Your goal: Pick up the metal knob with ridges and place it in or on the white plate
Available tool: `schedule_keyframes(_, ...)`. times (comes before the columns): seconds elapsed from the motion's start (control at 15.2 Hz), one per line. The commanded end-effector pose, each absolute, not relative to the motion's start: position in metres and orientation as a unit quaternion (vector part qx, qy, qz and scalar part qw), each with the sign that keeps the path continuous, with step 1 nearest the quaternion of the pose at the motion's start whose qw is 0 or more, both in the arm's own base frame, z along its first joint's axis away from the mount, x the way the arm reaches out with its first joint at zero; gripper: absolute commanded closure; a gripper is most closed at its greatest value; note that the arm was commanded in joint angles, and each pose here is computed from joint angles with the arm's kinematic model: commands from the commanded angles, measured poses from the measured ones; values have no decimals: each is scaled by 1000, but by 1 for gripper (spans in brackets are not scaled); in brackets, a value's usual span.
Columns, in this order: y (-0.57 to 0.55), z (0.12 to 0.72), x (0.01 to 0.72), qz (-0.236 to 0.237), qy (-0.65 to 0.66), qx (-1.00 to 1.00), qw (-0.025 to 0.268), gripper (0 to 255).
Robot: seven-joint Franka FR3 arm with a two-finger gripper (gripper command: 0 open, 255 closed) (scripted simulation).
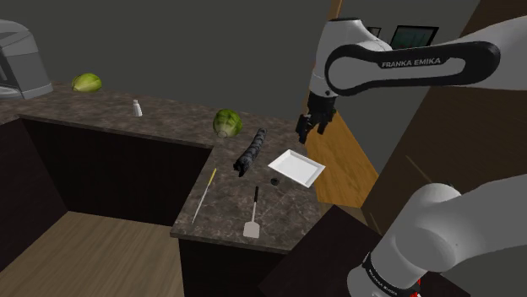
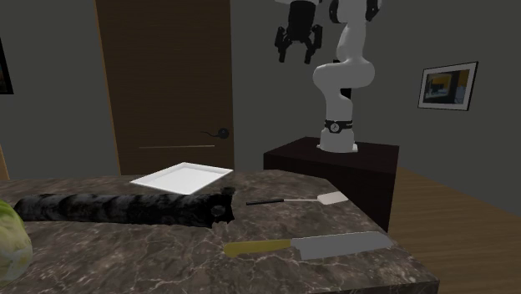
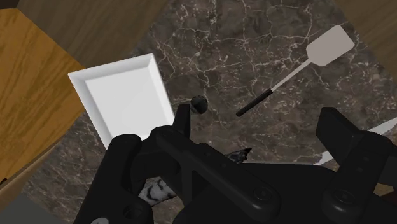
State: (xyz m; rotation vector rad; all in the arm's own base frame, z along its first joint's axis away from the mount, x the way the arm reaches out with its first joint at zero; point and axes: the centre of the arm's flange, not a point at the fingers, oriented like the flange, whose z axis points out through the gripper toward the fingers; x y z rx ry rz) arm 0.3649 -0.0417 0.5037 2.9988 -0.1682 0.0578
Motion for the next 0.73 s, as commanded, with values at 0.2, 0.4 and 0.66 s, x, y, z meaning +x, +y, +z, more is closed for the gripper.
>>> schedule_keyframes(0.2, -69, 447, 394, 21, -60, 996, 64, 0)
schedule_keyframes(0.4, -83, 414, 411, 21, -62, 996, 61, 0)
schedule_keyframes(0.66, -101, 370, 434, 21, -65, 996, 57, 0)
